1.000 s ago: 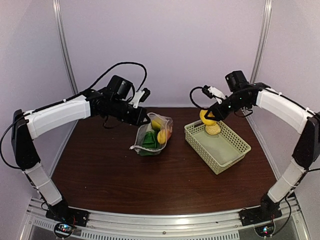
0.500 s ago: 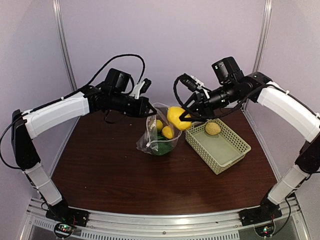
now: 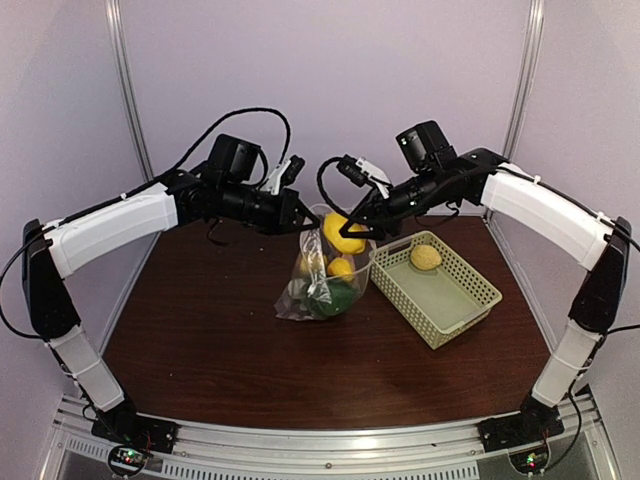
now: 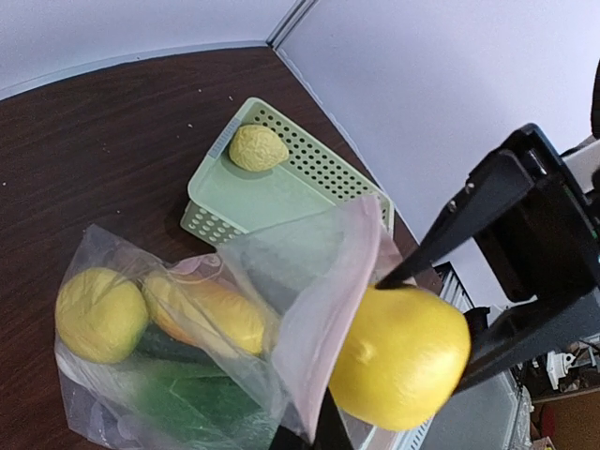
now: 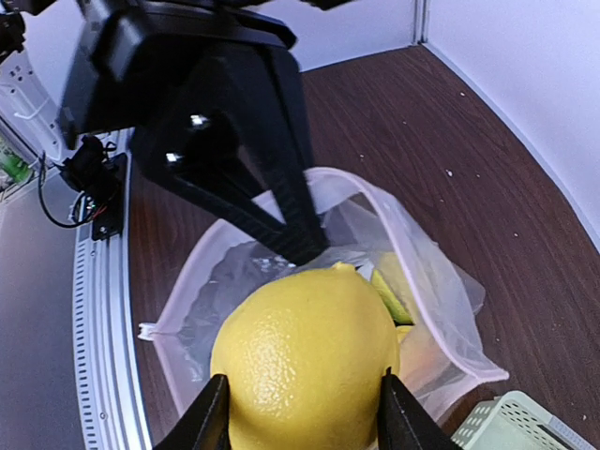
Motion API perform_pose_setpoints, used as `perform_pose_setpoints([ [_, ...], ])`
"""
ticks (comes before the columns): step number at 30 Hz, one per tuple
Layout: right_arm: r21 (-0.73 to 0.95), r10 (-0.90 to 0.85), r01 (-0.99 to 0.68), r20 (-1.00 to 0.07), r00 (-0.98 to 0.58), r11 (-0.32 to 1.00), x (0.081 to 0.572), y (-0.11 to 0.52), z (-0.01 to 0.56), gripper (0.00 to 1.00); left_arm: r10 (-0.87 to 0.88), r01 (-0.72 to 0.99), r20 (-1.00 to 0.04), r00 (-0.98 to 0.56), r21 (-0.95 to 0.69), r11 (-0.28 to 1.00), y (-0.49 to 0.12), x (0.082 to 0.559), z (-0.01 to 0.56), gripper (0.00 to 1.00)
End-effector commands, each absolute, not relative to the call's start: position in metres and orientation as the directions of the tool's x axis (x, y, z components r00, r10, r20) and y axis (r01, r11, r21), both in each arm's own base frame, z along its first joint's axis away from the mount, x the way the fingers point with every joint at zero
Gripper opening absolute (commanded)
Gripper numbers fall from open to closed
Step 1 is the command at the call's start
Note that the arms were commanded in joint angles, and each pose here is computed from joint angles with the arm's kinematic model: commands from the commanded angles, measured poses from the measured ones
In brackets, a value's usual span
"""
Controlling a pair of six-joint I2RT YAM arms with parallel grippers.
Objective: Place the food in the zip-top bag and seal the zipper
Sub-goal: Place the fake fruit in the zipper food storage bag.
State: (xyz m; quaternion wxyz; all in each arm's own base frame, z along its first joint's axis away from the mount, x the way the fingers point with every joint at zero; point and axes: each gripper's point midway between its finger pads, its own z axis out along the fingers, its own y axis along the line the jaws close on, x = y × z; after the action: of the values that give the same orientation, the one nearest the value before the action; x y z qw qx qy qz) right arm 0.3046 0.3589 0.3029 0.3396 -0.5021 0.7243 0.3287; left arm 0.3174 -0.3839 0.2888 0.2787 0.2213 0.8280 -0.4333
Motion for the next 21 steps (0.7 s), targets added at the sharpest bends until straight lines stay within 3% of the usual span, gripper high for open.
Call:
perform_pose_setpoints([
  [1, 0.028, -0.517, -0.896, -0.809, -0.28, 0.443, 0.341, 0.357, 0.301, 0.39, 0.066, 0.672, -0.727, -0.683, -0.591, 0.445, -0.387, 0.31, 0.339, 0.0],
  [10, -0.088, -0.638, -0.892, -0.73, -0.245, 0.444, 0.332, 0.379, 0.274, 0.45, 0.054, 0.655, -0.707, -0.705, -0.619, 0.433, -0.388, 0.307, 0.328, 0.0],
  [16, -0.102, -0.648, -0.901, -0.73, -0.22, 0.421, 0.323, 0.392, 0.283, 0.66, 0.047, 0.646, -0.706, -0.707, -0.617, 0.45, -0.387, 0.309, 0.324, 0.0],
  [21, -0.127, -0.652, -0.904, -0.734, -0.192, 0.409, 0.316, 0.383, 0.294, 0.73, 0.044, 0.64, -0.707, -0.706, -0.61, 0.467, -0.384, 0.31, 0.319, 0.0],
])
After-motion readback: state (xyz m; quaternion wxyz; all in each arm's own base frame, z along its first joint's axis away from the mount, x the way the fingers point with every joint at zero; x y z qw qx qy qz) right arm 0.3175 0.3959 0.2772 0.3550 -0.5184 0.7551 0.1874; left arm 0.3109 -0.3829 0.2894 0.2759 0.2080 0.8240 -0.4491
